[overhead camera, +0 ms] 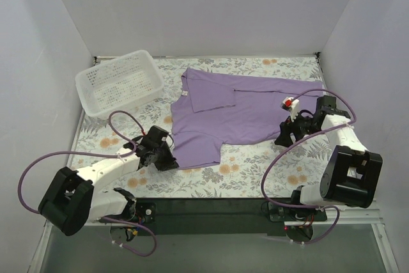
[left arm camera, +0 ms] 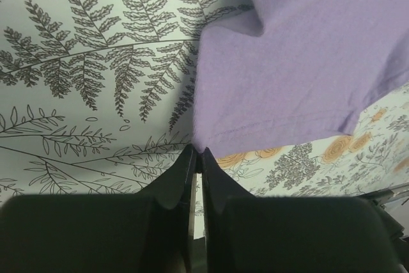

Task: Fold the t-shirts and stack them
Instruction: Fold the tshirt

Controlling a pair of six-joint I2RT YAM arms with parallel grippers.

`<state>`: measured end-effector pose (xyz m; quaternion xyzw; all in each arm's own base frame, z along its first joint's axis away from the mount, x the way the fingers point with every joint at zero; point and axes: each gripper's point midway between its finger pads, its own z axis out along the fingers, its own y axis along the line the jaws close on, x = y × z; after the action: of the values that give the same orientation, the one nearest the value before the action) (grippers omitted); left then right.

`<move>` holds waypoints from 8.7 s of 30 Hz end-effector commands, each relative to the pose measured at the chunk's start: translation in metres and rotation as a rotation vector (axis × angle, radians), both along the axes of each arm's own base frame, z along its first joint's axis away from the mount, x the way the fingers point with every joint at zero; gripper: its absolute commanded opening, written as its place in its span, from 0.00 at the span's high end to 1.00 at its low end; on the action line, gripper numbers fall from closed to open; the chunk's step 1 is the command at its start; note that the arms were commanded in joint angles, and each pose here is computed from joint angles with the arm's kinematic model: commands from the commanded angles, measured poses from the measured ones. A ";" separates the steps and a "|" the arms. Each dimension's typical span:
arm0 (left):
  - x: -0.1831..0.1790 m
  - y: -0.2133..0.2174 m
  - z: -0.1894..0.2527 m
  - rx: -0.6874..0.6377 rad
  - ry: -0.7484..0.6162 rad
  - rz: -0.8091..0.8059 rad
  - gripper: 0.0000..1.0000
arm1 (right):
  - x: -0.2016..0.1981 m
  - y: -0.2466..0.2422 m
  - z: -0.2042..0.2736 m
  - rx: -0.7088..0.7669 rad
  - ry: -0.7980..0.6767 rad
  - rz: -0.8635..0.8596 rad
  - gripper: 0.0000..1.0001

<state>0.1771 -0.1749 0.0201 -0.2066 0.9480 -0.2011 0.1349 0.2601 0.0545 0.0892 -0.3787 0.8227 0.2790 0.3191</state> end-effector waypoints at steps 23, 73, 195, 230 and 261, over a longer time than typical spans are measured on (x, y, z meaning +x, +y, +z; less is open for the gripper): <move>0.007 -0.023 0.046 -0.144 -0.171 -0.141 1.00 | 0.152 -0.161 0.000 -0.265 0.147 -0.446 0.38; 0.013 -0.016 0.090 -0.172 -0.278 -0.083 1.00 | 0.073 -0.167 0.037 -0.175 0.034 -0.596 0.99; -0.010 -0.015 0.186 0.171 -1.390 -1.233 0.26 | -0.091 0.273 -0.022 -0.124 -0.268 0.917 0.99; -0.006 -0.036 0.068 0.293 -1.236 -1.528 0.43 | -0.031 0.270 0.018 0.222 0.049 0.646 0.99; -0.012 -0.050 0.069 0.205 -1.162 -1.532 1.00 | 0.016 0.198 0.046 0.018 -0.145 0.486 0.29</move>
<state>0.1693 -0.2129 0.0682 0.6084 0.6434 -0.1928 0.4228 0.2418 0.2937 0.0944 -0.5763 0.6733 0.3985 0.2362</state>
